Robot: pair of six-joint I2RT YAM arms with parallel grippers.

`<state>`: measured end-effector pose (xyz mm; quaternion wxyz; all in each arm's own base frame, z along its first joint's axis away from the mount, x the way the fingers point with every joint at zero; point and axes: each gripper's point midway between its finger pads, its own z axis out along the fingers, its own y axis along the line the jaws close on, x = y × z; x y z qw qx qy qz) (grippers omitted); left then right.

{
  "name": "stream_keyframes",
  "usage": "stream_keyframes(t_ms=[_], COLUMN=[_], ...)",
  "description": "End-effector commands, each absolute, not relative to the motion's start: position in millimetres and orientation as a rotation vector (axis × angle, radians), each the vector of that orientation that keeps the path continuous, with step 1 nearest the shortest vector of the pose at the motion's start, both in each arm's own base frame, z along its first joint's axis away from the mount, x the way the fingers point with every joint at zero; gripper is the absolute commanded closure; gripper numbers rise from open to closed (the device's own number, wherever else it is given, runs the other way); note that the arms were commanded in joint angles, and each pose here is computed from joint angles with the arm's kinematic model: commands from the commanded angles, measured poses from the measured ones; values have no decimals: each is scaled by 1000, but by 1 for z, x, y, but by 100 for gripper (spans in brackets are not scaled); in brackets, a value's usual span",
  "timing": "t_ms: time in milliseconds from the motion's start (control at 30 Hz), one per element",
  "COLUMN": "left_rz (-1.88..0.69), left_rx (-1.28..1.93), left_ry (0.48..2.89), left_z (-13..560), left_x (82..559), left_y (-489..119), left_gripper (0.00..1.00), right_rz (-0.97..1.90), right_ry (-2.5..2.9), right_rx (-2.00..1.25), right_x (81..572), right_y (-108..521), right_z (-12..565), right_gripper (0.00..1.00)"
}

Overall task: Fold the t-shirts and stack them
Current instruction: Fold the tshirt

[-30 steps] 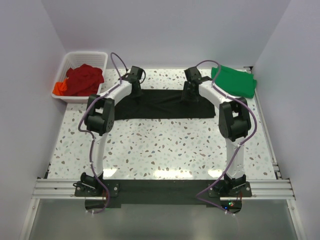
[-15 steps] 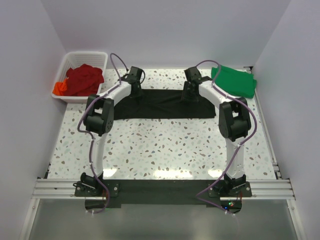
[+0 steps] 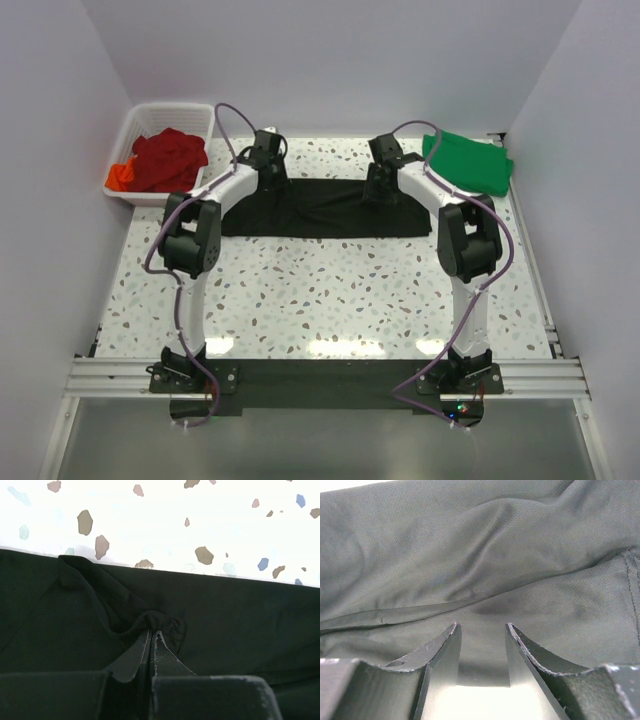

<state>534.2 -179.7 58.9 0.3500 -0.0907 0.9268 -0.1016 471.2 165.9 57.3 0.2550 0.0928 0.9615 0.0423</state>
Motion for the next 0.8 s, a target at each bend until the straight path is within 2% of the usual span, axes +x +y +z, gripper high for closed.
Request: stream_keyframes(t_ms=[0,33,67,100,133,167,467,767], left_rz=[-313,-309,-302,-274,-251,-247,-235,-49], left_rx=[-249,-249,-250,-258,-255,-246,-234,-401], left_ry=[2258,2273,2284,2295,2320,2316,2185,2280], left_z=[103,96,96,92,83,85,122,93], left_x=[547,547,548,549,547,549,543,523], left_y=[-180,-180,-180,-177,-175,-175,-163,-129], left_gripper=[100,99,83,76,64,62,58,60], right_rz=[142,149,148,149,155,157,176,194], right_ry=[2585,2582,2580,2580,2577,2578,2594,2586], right_rx=[227,226,226,230,225,222,213,181], right_x=[472,472,473,473,474,475,475,482], right_y=[170,171,171,170,172,172,176,184], right_z=[73,74,74,74,76,75,70,75], right_gripper=[56,56,56,56,56,56,56,56])
